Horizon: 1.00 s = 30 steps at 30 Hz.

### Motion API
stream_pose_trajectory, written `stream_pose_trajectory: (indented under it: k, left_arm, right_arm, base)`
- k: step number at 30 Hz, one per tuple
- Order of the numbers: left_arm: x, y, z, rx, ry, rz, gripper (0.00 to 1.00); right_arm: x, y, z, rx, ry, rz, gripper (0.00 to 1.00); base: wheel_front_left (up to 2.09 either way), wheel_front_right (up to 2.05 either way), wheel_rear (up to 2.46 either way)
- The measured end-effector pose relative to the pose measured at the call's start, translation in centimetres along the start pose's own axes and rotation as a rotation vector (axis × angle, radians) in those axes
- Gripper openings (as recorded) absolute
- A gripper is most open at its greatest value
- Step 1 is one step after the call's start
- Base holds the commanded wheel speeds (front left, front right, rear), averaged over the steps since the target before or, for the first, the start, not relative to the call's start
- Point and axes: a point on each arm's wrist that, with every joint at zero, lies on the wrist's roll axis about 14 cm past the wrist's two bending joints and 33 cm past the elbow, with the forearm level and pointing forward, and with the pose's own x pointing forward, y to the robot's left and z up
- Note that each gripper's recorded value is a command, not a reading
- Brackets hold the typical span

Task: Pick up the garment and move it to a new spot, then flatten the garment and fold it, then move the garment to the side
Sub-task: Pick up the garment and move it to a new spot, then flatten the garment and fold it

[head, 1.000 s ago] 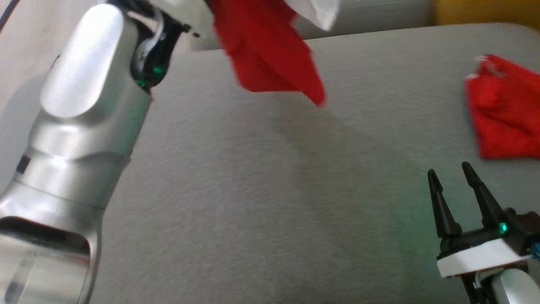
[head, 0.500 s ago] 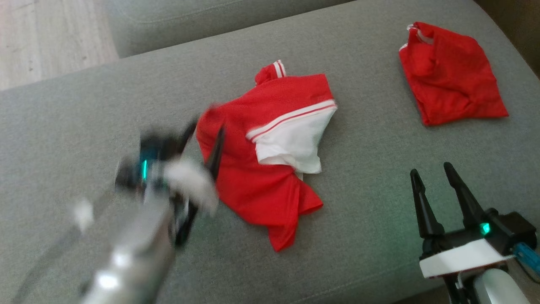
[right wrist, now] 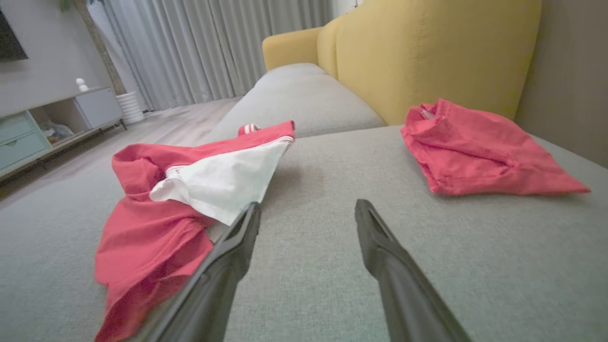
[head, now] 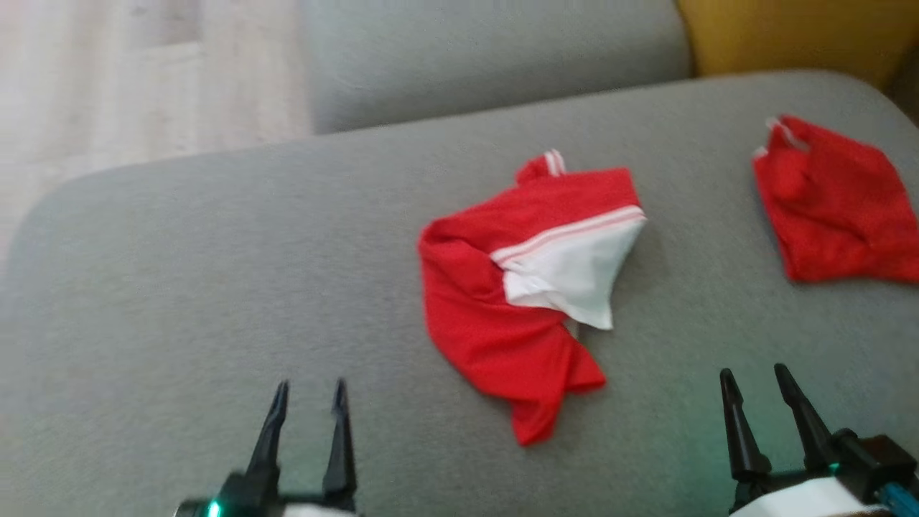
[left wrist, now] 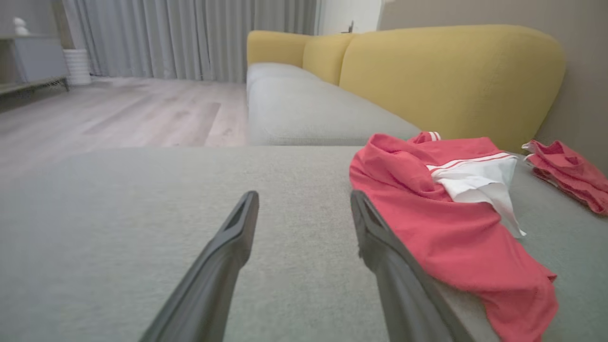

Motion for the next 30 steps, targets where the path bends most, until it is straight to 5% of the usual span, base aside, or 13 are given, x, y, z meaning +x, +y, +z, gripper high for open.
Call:
stream_pose_trajectory:
  k: [10,30]
  left_arm:
    - [-4.9,1.9,5.3,0.103,-0.203,0.097,1.0]
    - [-6.5,2.3,4.8,0.108,-0.201,0.117,1.0]
  right_arm:
    - [-0.3,3.4,0.3,0.019,-0.03,0.089,1.0]
    - [-0.5,5.0,0.5,0.008,-0.042,0.136,1.0]
  base:
    - [0.0,0.0,0.0]
    - [0.0,0.0,0.0]
